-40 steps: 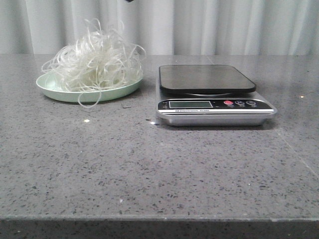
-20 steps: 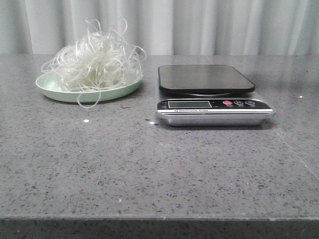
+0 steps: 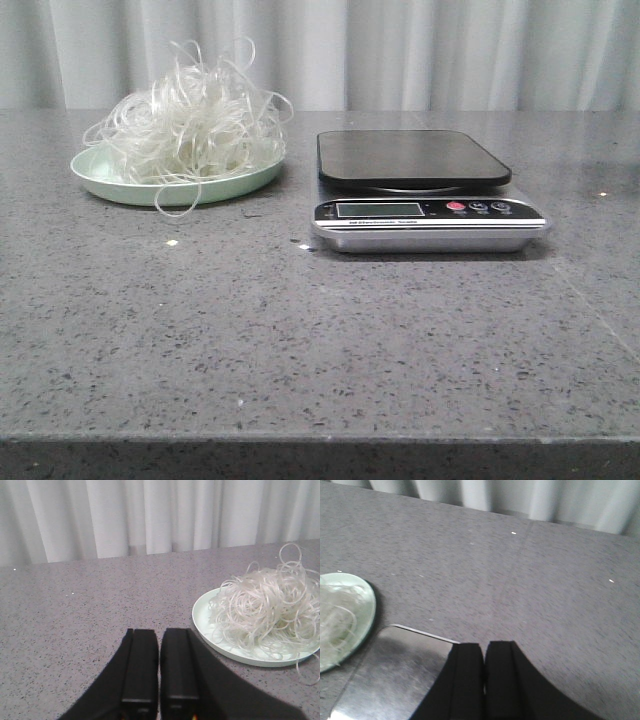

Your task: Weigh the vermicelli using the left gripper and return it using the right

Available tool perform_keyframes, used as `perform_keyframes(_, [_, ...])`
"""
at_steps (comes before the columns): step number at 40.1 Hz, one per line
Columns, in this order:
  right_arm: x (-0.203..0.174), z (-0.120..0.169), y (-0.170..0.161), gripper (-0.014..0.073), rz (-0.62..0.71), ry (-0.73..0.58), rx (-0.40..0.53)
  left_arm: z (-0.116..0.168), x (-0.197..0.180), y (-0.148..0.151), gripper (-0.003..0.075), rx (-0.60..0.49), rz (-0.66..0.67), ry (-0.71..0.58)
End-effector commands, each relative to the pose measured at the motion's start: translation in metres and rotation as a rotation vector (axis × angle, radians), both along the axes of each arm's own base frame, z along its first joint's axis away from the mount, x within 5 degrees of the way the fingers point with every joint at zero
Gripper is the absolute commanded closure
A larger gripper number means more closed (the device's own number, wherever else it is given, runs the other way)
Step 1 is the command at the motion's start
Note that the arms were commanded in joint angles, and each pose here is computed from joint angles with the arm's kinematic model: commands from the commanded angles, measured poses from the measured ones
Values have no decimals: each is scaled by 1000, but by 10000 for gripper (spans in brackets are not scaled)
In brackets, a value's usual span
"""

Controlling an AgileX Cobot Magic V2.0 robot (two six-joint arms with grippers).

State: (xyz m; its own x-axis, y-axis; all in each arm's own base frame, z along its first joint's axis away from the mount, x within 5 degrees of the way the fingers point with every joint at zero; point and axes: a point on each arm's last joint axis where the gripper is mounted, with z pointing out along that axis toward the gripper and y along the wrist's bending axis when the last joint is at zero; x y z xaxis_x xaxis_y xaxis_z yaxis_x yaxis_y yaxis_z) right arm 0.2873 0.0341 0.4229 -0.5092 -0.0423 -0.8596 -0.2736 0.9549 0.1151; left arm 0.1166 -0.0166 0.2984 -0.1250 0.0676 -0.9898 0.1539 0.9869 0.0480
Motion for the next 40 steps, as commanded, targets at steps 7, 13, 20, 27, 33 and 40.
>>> perform_keyframes(7, [-53, -13, -14, 443, -131, -220, 15, 15, 1, 2, 583, -32, 25, -90])
perform_keyframes(13, [-79, -33, -18, 443, -173, -275, 19, 15, 1, 2, 583, -32, 25, -90])
perform_keyframes(20, [-111, -51, -22, 443, -214, -352, 23, 15, 1, 2, 583, -32, 25, -90])
perform_keyframes(27, [-141, -67, -26, 443, -242, -428, 29, 15, 1, 2, 583, -32, 25, -90])
perform_keyframes(33, [-166, -81, -27, 443, -255, -487, 35, 15, 1, 2, 583, -32, 25, -90])
perform_keyframes(40, [-188, -95, -29, 443, -267, -548, 43, 15, 1, 2, 583, -32, 25, -90])
